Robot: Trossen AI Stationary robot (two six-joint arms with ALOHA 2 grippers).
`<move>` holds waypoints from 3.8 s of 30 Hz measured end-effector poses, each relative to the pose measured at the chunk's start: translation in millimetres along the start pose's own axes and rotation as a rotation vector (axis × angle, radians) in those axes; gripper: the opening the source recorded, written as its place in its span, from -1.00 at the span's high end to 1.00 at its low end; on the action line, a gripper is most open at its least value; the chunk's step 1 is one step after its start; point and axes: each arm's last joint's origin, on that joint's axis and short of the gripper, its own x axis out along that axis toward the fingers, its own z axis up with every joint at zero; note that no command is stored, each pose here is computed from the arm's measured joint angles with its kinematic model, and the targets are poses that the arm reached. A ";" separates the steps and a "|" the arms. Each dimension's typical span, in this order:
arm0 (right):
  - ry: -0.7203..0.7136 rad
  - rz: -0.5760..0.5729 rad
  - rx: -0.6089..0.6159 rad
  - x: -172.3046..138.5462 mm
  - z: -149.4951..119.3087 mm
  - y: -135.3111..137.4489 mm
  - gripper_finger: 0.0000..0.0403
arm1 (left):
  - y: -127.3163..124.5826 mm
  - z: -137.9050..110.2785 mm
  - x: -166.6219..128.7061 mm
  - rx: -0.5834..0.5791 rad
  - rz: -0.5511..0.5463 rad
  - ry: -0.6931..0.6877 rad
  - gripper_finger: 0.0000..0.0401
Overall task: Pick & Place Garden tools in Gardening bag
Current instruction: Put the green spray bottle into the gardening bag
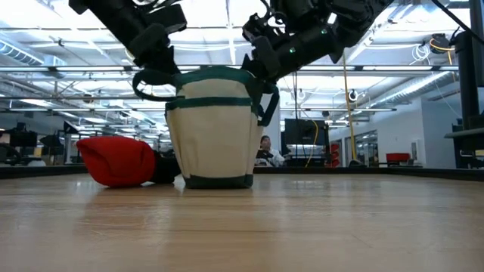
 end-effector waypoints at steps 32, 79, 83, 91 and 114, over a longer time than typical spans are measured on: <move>0.046 0.005 0.015 0.9 -5.2 0.6 1.00 | 4.2 -4.3 0.9 0.045 -0.031 0.041 0.65; 0.127 -0.088 0.052 -14.9 -1.2 -1.1 1.00 | 12.2 5.9 40.2 0.091 -0.075 0.127 0.98; 0.128 -0.088 0.052 -14.9 -1.2 -1.1 1.00 | 16.4 16.2 28.4 0.079 -0.042 0.033 0.98; 0.121 -0.088 0.052 -14.7 -0.7 -1.3 1.00 | 9.4 15.0 36.3 0.082 -0.170 0.029 0.98; 0.128 -0.088 0.056 -14.6 -1.5 -1.2 1.00 | 4.2 -6.6 59.6 0.144 -0.129 0.229 0.99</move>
